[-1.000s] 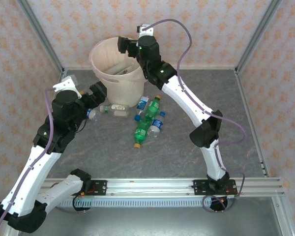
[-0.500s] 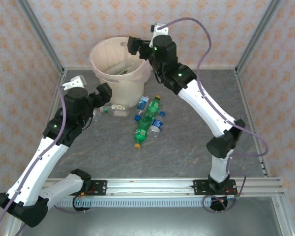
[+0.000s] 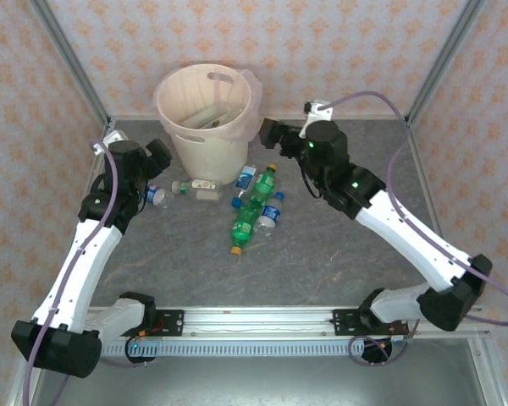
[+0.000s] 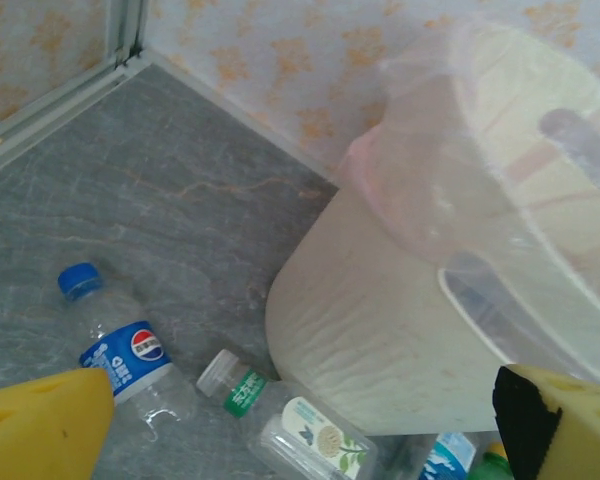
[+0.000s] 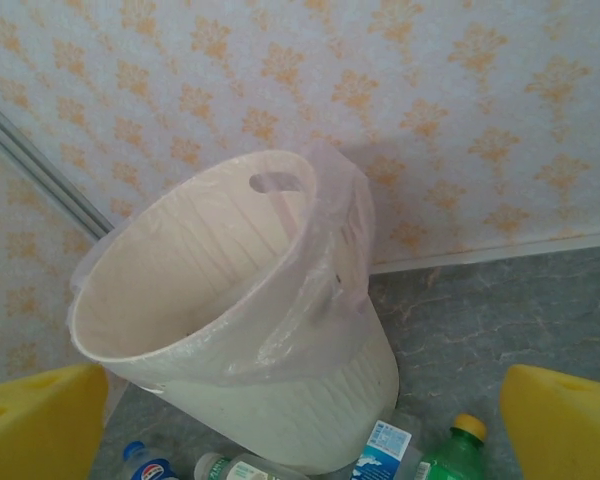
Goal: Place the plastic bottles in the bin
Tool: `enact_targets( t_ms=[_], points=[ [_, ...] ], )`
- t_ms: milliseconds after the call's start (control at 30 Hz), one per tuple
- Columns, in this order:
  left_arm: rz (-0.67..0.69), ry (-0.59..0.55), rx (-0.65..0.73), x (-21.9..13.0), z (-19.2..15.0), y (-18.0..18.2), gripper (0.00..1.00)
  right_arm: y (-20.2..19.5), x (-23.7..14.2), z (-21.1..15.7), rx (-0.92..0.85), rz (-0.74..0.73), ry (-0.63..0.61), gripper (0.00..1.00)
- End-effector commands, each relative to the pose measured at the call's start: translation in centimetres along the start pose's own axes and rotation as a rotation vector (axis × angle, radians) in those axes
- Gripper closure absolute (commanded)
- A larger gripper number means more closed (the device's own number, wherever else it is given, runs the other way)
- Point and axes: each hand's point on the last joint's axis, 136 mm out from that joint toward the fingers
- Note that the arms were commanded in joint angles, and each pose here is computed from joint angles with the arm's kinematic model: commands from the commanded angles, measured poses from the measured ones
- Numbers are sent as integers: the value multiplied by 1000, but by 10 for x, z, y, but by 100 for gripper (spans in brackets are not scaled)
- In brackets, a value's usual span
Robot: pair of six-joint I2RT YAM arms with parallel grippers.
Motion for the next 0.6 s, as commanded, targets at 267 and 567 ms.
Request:
enact_targets(
  t_ms=[267, 567],
  points=[
    [160, 189, -161, 73, -29, 79, 9, -27, -52, 3, 143, -22, -71, 0],
    [319, 266, -277, 128, -19, 147, 24, -34, -67, -9, 163, -11, -41, 0]
  ],
)
Point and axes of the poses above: each hand's point on the last joint's axis, 136 mm out from that joint toward the fingers, its own x axis out along the fingers, its own y axis along the line the jaws close on, z = x × y, and after that the axes turned 10 degrees about -x, right-handed
